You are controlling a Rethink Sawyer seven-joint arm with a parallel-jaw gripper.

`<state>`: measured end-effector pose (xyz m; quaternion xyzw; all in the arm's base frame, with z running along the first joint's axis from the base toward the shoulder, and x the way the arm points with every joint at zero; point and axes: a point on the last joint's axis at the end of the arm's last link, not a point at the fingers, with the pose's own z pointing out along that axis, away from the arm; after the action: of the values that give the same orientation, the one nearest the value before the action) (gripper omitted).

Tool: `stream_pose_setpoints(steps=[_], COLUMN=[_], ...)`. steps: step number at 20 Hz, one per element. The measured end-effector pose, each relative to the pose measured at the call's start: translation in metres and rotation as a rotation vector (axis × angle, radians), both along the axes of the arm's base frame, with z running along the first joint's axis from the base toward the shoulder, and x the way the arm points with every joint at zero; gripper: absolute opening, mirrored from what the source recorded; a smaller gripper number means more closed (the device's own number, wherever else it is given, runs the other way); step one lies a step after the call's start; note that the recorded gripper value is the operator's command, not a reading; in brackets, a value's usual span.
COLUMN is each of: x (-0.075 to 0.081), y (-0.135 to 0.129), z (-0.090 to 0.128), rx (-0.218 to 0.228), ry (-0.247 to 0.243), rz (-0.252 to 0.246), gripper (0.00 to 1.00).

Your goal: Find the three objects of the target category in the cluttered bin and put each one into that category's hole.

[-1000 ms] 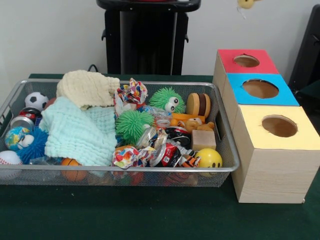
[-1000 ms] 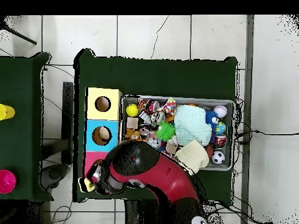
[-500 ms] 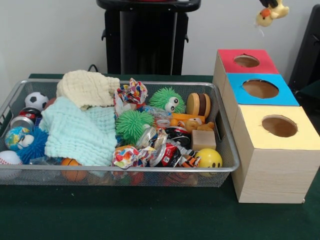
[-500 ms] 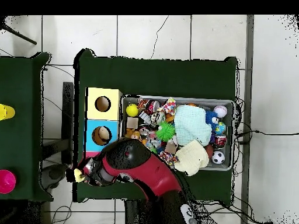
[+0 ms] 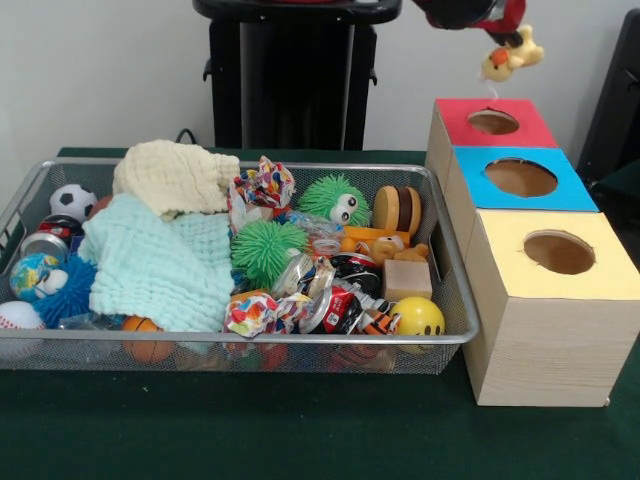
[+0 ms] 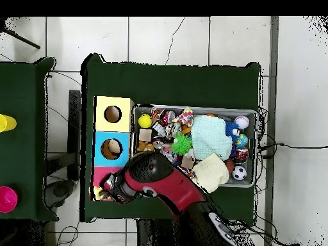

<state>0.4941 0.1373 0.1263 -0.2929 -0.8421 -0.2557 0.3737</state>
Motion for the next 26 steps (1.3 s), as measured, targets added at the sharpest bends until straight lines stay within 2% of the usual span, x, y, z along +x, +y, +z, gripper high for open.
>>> stream_pose_setpoints(steps=[4,12,20,26], x=[-0.008,-0.01,-0.003,0.007], y=[-0.017,-0.037,-0.033,-0.022], z=[-0.012,-0.017,-0.017,-0.009], rx=[0.009,0.044,0.108,0.166], ry=[0.018,0.011,0.001,-0.027], rz=[0.015,0.032,0.041,0.058], gripper=[0.0,0.0,0.0,0.0])
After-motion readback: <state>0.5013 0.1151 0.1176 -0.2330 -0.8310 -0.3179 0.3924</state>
